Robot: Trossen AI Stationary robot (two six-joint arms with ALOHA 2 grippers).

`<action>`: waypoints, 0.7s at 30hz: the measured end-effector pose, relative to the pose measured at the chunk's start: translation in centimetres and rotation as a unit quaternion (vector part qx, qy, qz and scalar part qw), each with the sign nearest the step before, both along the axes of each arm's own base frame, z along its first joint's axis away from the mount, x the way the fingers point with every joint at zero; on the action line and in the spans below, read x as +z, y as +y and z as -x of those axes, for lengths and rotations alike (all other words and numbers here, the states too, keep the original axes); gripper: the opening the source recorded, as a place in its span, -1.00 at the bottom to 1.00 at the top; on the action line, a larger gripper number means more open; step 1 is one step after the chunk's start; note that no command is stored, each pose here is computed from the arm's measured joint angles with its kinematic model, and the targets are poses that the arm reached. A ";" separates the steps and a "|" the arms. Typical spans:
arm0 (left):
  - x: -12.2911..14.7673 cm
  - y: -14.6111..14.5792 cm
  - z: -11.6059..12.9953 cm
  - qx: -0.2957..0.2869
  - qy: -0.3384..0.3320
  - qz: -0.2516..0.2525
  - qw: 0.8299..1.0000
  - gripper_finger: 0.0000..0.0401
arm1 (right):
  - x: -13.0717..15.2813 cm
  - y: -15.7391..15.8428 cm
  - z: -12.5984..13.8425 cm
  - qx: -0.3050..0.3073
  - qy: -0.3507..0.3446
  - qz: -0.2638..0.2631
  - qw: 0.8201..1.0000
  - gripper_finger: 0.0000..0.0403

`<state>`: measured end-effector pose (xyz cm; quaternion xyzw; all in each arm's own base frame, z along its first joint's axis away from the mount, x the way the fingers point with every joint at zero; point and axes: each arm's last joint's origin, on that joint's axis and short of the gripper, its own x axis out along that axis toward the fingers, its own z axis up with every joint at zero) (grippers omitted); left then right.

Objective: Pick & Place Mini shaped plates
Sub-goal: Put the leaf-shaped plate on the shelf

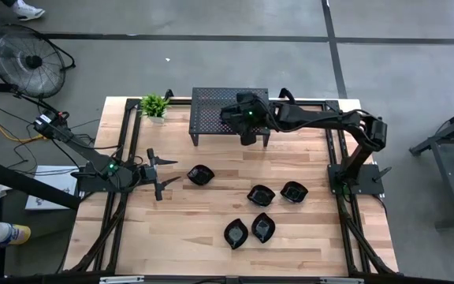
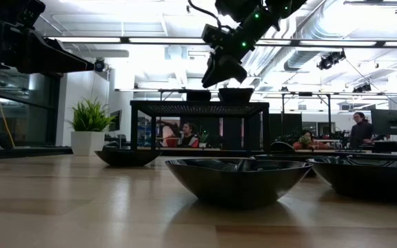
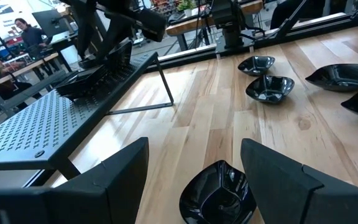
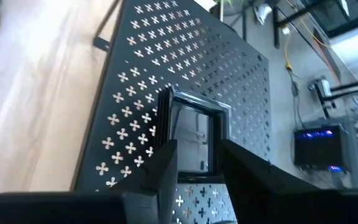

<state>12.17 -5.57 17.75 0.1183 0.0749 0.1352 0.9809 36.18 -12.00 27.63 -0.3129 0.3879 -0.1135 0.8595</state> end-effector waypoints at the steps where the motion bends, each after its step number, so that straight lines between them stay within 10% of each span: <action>1: 0.0 0.0 0.0 0.000 0.000 0.000 1.000 0.25 | 0.0 0.2 -0.1 -0.006 0.000 0.003 1.000 -0.40; 21: -0.1 0.0 0.0 -0.001 0.002 0.005 1.000 0.25 | 2.9 10.9 -0.2 0.062 -0.046 0.023 0.997 -0.38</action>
